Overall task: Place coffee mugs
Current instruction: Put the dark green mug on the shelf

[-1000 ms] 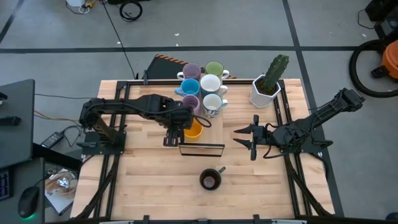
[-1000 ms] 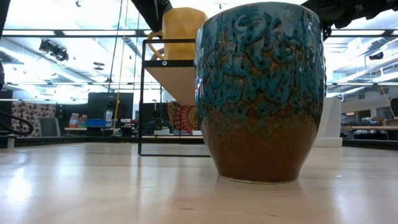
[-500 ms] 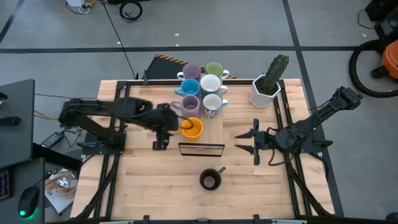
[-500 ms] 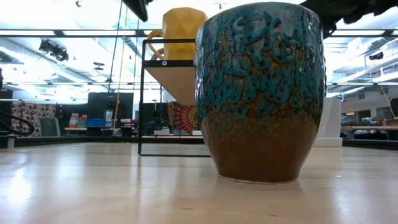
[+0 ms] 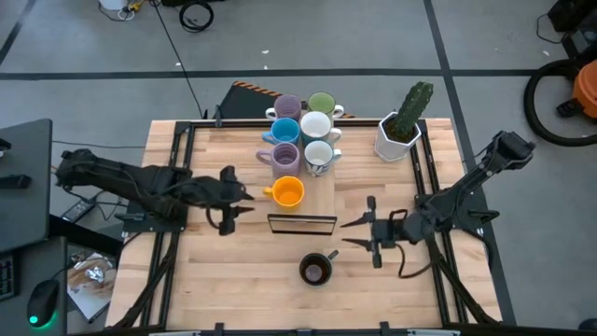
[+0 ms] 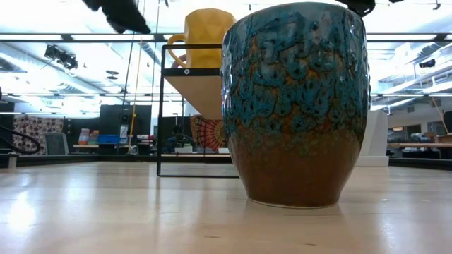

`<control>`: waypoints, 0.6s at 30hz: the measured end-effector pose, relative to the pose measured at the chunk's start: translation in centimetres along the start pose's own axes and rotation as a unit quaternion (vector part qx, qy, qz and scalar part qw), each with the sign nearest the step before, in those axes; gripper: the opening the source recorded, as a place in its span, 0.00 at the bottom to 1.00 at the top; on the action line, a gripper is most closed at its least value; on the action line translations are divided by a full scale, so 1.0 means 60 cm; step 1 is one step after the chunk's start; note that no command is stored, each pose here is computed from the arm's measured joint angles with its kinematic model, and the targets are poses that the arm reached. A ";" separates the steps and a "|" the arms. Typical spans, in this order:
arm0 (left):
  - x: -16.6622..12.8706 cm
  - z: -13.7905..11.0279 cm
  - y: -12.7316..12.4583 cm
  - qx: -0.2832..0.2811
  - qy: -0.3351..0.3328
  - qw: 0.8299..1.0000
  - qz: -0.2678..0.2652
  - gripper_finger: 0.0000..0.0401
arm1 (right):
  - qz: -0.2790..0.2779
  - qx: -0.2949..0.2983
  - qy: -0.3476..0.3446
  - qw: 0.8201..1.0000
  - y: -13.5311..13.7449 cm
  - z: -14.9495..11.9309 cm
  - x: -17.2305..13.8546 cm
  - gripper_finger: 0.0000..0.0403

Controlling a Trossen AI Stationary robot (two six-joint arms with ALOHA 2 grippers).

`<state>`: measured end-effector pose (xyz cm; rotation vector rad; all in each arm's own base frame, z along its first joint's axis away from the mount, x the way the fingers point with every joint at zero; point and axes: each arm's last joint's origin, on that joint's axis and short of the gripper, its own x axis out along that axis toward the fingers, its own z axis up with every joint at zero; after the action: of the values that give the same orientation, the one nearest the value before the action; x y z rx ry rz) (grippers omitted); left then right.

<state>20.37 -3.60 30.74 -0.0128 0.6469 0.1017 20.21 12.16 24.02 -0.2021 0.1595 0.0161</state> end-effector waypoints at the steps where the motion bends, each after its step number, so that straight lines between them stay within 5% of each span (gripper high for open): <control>1: 0.004 -0.011 -0.001 -0.001 -0.012 1.000 -0.003 0.35 | 0.002 -0.006 0.006 1.000 0.004 0.002 0.006 0.40; 10: 0.036 -0.082 -0.008 -0.008 -0.090 0.996 -0.008 0.35 | 0.052 -0.003 0.124 0.991 0.024 0.042 0.058 0.40; 18: 0.059 -0.127 -0.011 0.000 -0.080 0.997 -0.007 0.35 | 0.074 0.011 0.217 0.973 0.045 0.061 0.103 0.40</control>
<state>18.62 -4.26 22.52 -0.0099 0.4874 0.0877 26.79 15.52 26.04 -0.1691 0.6102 0.1198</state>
